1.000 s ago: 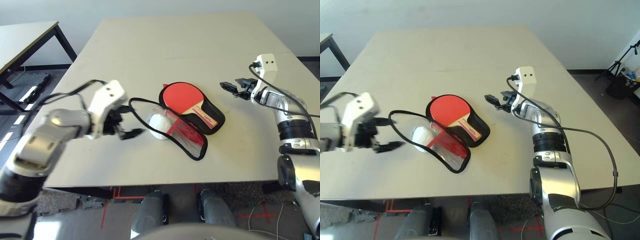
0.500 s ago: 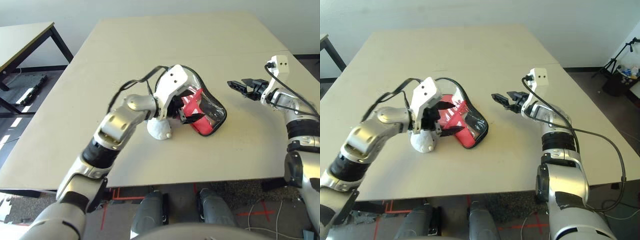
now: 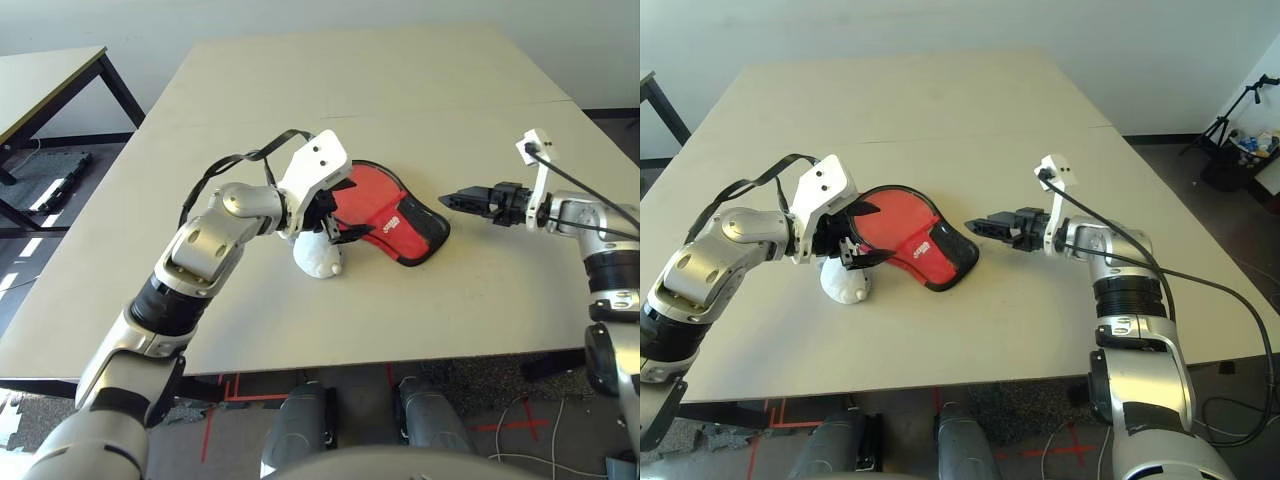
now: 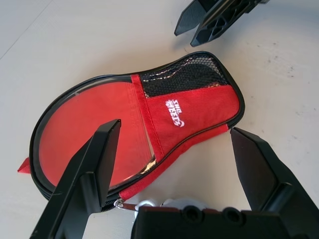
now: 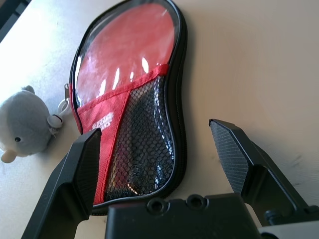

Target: Store the ping-pong paddle in its case and zip it.

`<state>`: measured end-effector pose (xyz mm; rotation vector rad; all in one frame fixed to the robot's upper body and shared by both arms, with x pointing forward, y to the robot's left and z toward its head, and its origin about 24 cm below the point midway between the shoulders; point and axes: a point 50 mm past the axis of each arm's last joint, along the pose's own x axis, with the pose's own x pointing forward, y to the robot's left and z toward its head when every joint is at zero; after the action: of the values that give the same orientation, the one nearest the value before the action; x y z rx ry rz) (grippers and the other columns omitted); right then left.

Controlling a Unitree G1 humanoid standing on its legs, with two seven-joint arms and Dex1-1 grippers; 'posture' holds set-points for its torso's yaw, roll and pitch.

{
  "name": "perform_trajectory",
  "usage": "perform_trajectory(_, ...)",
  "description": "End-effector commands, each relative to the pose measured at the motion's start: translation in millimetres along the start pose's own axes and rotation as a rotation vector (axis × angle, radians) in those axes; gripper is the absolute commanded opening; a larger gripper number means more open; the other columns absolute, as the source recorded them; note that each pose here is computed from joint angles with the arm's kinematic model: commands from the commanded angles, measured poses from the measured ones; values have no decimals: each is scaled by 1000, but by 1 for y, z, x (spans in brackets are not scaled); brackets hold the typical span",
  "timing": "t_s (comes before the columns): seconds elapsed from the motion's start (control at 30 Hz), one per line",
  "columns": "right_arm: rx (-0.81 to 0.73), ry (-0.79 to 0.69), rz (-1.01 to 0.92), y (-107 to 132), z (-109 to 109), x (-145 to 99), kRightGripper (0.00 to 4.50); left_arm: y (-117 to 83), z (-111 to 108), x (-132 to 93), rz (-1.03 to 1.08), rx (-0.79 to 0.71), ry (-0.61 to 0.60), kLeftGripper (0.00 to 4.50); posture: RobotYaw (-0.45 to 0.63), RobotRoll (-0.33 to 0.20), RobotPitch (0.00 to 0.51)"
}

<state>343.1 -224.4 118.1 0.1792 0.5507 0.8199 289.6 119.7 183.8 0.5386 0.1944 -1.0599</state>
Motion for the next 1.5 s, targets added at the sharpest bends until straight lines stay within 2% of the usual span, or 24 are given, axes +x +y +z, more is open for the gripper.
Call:
perform_trajectory(0.03, 10, 36, -10, -2, -4, 10, 4464, 1, -2, -9, 5, -11, 19, 4500, 52, 0, 66)
perform_trajectory(0.2, 45, 63, -2, -2, -8, 22, 4464, 3, -4, -13, 18, -14, 31, 4500, 59, 0, 67)
perform_trajectory(0.3, 67, 78, -4, -2, -12, 28, 3940, 3, -5, -14, 21, -17, 33, 4500, 63, 0, 68)
perform_trajectory(0.57, 114, 117, -10, -3, -20, 31, 1499, 3, -5, -16, 24, -22, 38, 4500, 64, 0, 69)
perform_trajectory(0.7, 179, 94, -32, -7, -22, 23, 194, 4, -6, -15, 25, -23, 39, 4500, 58, 0, 69)
perform_trajectory(0.73, 206, 73, -30, -8, -20, 21, 16, 4, -6, -15, 25, -24, 38, 4500, 58, 0, 69)
perform_trajectory(0.87, 282, 35, -22, -8, -19, 9, 16, 4, -7, -15, 28, -25, 39, 4500, 54, 0, 73)
perform_trajectory(1.0, 320, 53, -4, -2, -30, -6, 16, 4, -9, -15, 30, -29, 41, 4500, 46, 0, 78)
perform_trajectory(1.27, 337, 60, -7, 13, -41, -37, 16, 4, -10, -14, 30, -31, 38, 4500, 37, 0, 85)
perform_trajectory(1.5, 353, 29, -71, 13, -50, -65, 16, 4, -11, -15, 31, -36, 37, 4500, 24, 0, 86)
